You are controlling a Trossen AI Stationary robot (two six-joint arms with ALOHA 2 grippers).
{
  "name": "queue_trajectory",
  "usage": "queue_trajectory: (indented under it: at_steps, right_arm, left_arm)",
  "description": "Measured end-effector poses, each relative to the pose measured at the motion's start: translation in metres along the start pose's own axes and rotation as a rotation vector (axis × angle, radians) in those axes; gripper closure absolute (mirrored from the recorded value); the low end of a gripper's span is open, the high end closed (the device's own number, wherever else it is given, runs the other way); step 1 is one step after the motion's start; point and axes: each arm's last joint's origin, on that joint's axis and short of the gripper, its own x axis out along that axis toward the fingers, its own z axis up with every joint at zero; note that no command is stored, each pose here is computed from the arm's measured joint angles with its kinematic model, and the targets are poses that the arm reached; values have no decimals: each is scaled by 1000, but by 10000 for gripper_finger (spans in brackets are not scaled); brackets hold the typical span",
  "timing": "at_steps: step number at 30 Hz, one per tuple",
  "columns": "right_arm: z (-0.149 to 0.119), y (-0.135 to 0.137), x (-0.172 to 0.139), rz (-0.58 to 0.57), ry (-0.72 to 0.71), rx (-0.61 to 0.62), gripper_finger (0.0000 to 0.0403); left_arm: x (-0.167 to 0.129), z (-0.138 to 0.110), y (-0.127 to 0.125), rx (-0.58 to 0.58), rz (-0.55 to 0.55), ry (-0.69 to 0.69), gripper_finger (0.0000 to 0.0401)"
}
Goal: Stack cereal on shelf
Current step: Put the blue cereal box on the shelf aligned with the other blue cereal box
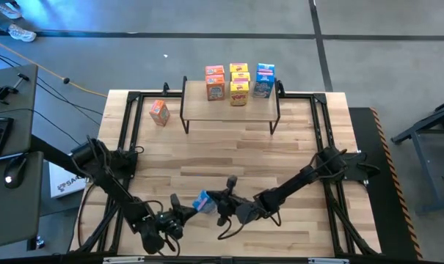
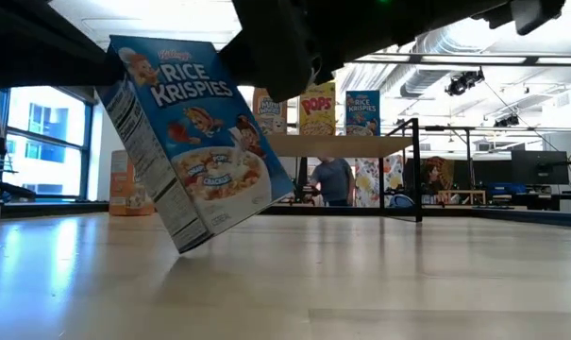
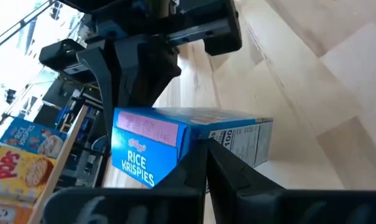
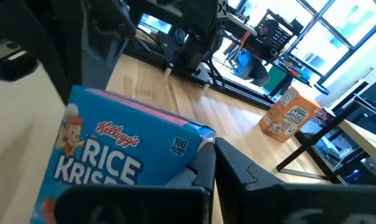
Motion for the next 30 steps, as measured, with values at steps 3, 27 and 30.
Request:
queue_trajectory:
  at_steps: [3,27,30]
  right_arm:
    - [-1,3,-3,-5,14,-13,403]
    - [-16,18,-18,-13,134,21,263]
    - [-16,20,-21,-19,134,14,259]
  left_arm:
    - [0,3,1,9,-1,-1,401]
    - [8,28,7,-18,-169,-75,388]
    - [8,32,8,-27,-198,-90,374]
